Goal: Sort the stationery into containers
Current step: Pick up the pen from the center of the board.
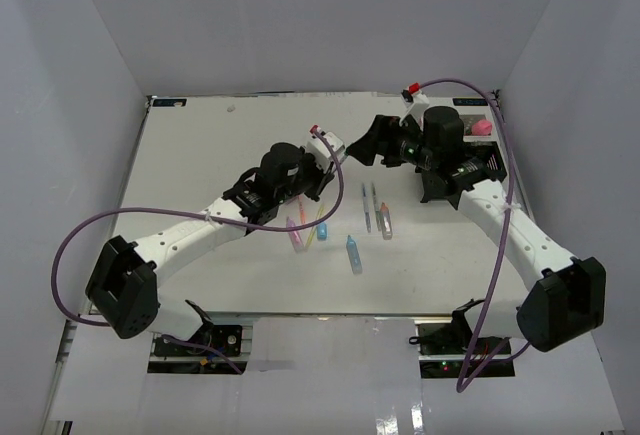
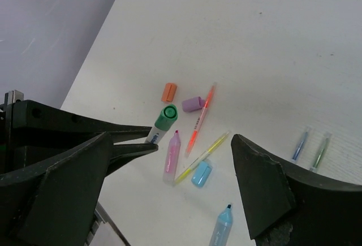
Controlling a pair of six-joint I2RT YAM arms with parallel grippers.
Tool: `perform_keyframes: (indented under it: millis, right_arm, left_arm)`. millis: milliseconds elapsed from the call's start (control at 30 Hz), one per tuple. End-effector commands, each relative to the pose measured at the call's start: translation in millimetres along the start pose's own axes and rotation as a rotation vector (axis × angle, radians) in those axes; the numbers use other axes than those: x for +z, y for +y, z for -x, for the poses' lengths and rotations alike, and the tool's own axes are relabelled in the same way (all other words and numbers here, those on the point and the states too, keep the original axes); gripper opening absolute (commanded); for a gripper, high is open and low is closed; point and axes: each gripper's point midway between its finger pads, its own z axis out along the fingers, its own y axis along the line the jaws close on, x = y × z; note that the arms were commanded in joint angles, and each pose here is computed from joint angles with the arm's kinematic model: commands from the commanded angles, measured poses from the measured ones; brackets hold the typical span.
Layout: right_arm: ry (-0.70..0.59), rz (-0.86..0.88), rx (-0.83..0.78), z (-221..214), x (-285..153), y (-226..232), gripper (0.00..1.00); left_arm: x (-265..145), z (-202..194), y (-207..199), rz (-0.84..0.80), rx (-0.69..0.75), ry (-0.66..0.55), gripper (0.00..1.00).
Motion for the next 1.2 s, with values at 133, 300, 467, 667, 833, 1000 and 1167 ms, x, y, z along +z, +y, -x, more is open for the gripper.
perform_keyframes:
  millis: [133,300,467,667,833,1000,1167]
  right_arm:
    - [0.012,0.075,-0.002,7,14,29,0.87]
    - [0.05,0.073,-0.005,0,21,26,0.74]
    - [0.062,0.098,-0.013,0,23,32,0.63]
    - [0.083,0.127,-0.011,-5,25,36,0.55]
    - [0.105,0.138,-0.002,-11,27,34,0.49]
    - [0.114,0.161,-0.001,-17,30,35,0.29]
    - [0.109,0.176,-0.035,-17,29,36,0.08]
  left_arm:
    - [-21,27,-3,-0.006,0.036,-0.117,0.11]
    - [-23,25,-5,-0.011,0.035,-0.128,0.11]
    - [-23,20,-10,-0.025,0.046,-0.125,0.11]
    - [-22,19,-11,-0.025,0.048,-0.125,0.11]
    - [-24,20,-10,-0.019,0.051,-0.132,0.11]
    - [-25,17,-9,-0.012,0.05,-0.13,0.11]
    - [-24,15,-3,0.023,0.042,-0.129,0.23]
